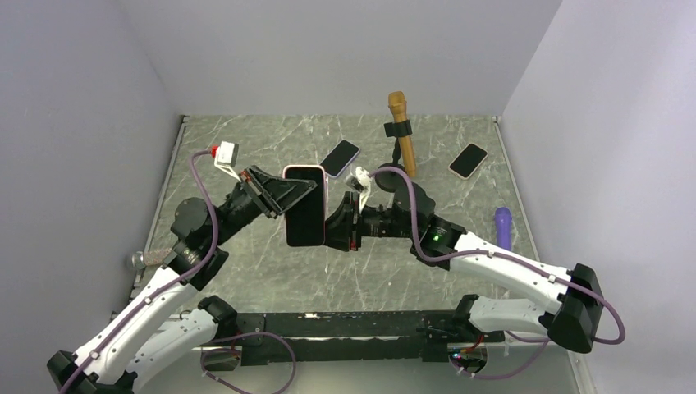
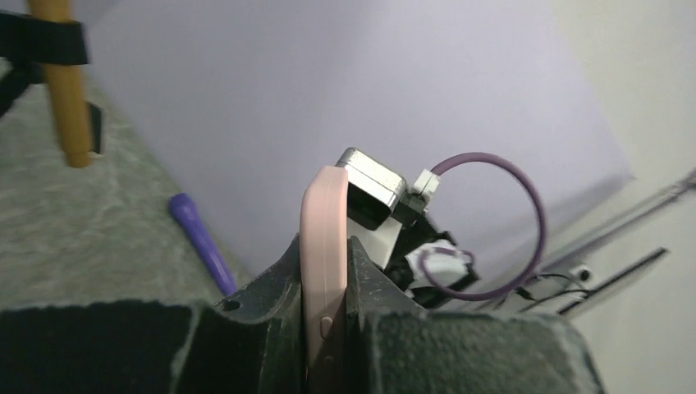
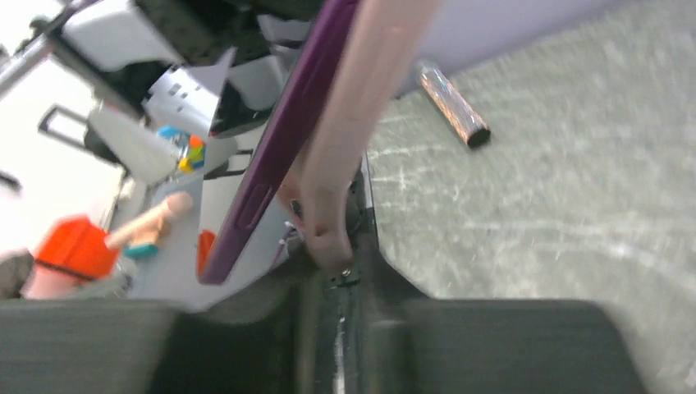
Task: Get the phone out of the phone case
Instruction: Remove the phone case from the phone.
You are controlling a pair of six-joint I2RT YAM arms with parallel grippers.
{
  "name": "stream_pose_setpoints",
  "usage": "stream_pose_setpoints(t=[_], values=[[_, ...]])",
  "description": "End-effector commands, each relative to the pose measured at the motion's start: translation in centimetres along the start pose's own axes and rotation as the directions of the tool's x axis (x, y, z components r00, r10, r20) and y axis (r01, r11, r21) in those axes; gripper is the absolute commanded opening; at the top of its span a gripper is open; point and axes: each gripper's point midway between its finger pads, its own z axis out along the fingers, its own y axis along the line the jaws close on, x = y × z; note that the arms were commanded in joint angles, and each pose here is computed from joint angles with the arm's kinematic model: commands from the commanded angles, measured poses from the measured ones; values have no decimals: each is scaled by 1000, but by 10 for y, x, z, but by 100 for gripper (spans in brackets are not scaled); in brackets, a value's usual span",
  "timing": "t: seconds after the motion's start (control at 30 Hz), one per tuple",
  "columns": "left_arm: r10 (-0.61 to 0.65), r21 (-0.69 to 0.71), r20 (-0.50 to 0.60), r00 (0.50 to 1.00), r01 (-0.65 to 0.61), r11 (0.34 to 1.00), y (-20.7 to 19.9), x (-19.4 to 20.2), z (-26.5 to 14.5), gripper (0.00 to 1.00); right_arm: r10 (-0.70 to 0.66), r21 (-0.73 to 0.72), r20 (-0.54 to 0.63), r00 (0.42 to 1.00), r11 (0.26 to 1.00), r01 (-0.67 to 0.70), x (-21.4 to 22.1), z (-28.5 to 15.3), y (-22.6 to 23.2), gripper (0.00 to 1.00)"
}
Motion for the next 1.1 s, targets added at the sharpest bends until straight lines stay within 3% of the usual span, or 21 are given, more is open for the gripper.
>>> stream_pose_setpoints(t=[0.0, 0.1, 0.27, 0.4, 0.57, 0.7, 1.07], values=[[71, 30, -13, 997, -70, 997, -31, 2, -14, 0, 185, 456, 109, 977, 864, -214, 8, -28, -82, 37], [135, -35, 99, 986, -132, 991, -18, -12, -26, 0, 262, 372, 126, 957, 882, -290, 9, -43, -49, 61], [191, -88, 224, 956, -176, 981, -7, -30, -39, 0, 404, 303, 158, 901, 849, -434, 4, -56, -20, 68], [190, -103, 230, 955, -170, 980, -3, -31, -40, 0, 466, 78, 215, 858, 868, -491, -27, -48, 15, 56], [163, -89, 238, 958, -146, 985, -3, -29, -42, 0, 508, -45, 170, 844, 860, -509, -36, -33, 29, 40], [141, -82, 236, 961, -125, 989, 0, -27, -41, 0, 525, -84, 148, 838, 851, -518, -30, -24, 31, 34], [128, -66, 213, 969, -116, 991, 1, -23, -34, 0, 522, -85, 136, 842, 853, -515, -24, -17, 29, 29]])
